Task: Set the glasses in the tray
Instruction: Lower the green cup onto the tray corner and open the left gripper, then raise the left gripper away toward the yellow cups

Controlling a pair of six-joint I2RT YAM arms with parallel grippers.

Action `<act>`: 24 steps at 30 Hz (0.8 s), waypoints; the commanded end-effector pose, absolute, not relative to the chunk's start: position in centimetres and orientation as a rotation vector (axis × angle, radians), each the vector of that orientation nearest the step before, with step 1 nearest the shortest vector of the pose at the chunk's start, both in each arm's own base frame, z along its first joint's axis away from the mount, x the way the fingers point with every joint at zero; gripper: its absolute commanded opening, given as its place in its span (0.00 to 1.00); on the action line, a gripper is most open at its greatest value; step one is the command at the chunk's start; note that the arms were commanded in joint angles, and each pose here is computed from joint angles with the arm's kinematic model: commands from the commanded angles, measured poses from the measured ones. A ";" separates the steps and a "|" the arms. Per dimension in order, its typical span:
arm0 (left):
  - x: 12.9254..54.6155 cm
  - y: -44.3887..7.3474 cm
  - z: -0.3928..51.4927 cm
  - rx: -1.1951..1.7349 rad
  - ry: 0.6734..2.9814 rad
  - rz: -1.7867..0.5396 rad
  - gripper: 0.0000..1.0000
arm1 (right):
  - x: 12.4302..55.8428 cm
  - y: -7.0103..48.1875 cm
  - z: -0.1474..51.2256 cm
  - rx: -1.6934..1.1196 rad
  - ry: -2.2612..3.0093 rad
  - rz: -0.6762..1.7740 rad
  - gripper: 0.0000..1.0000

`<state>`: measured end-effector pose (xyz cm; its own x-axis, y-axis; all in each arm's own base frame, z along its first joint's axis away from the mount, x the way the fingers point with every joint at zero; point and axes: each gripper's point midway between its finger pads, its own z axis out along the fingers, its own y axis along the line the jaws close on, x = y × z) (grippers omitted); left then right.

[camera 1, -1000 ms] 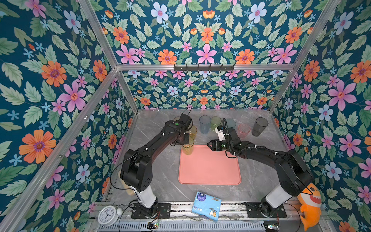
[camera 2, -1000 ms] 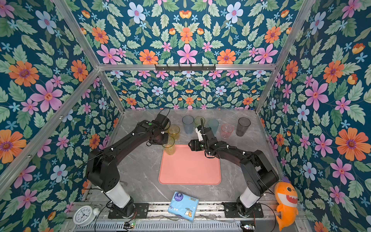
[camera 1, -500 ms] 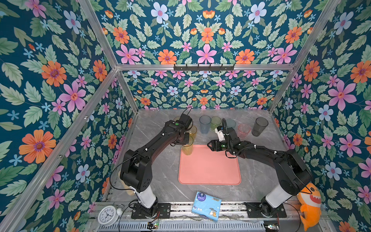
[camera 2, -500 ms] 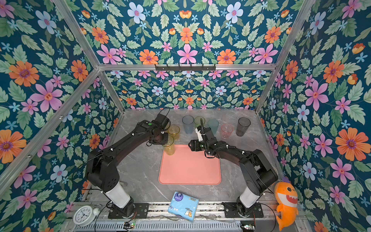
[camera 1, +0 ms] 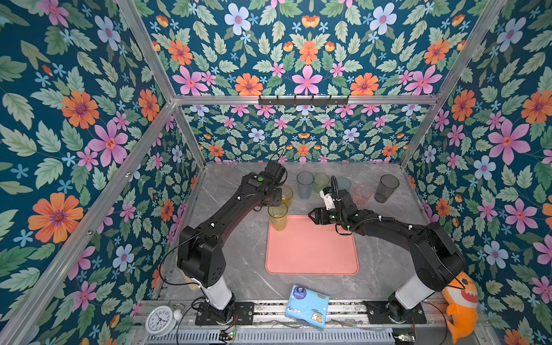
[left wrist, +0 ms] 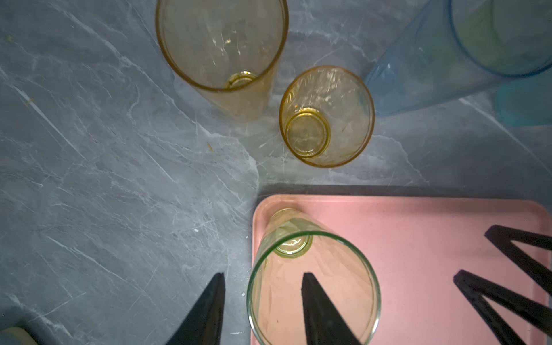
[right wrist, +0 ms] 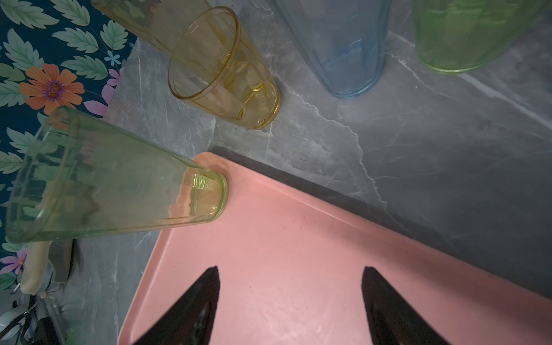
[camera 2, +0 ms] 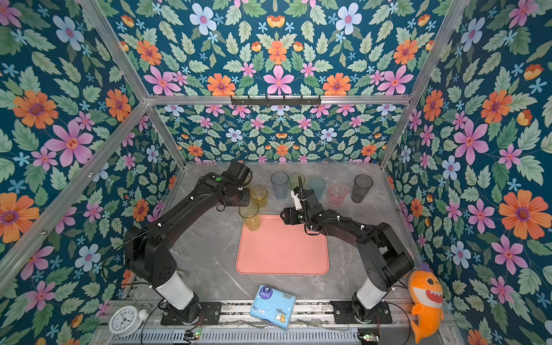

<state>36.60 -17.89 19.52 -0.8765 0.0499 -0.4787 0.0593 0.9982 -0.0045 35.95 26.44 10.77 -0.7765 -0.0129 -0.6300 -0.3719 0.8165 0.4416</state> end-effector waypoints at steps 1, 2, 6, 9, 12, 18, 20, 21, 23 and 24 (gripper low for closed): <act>37.1 -17.1 20.8 0.065 2.610 0.038 0.48 | 36.1 26.5 11.3 -0.283 2.345 0.749 0.76; 37.4 -17.1 21.3 0.062 2.597 0.038 0.49 | 36.1 26.5 11.2 -0.283 2.346 0.749 0.76; 38.4 -17.2 23.3 0.055 2.541 0.038 0.53 | 36.1 26.5 11.3 -0.282 2.343 0.749 0.76; 39.0 -17.0 24.1 0.053 2.525 0.056 0.57 | 36.1 26.4 11.2 -0.280 2.347 0.744 0.76; 39.7 -16.6 24.4 0.039 2.523 0.073 0.58 | 36.1 26.4 11.3 -0.281 2.346 0.745 0.76; 41.6 -15.6 25.4 -0.002 2.487 0.080 0.60 | 36.0 26.6 11.2 -0.286 2.349 0.750 0.76; 42.3 -15.0 25.4 -0.024 2.482 0.077 0.61 | 36.1 26.5 11.2 -0.283 2.352 0.748 0.76; 42.6 -14.8 25.3 -0.031 2.481 0.073 0.61 | 36.1 26.5 11.2 -0.282 2.352 0.746 0.76; 43.1 -14.4 25.2 -0.047 2.486 0.058 0.62 | 36.1 26.5 11.2 -0.283 2.352 0.746 0.76; 43.4 -14.3 25.2 -0.055 2.486 0.042 0.63 | 36.1 26.5 11.1 -0.283 2.351 0.745 0.76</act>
<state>42.73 -14.46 24.89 -0.7995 -0.0197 -0.6003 -0.0528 0.9979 0.0376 35.88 26.40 10.78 -0.7771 -0.0133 -0.6293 -0.3715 0.8168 0.4414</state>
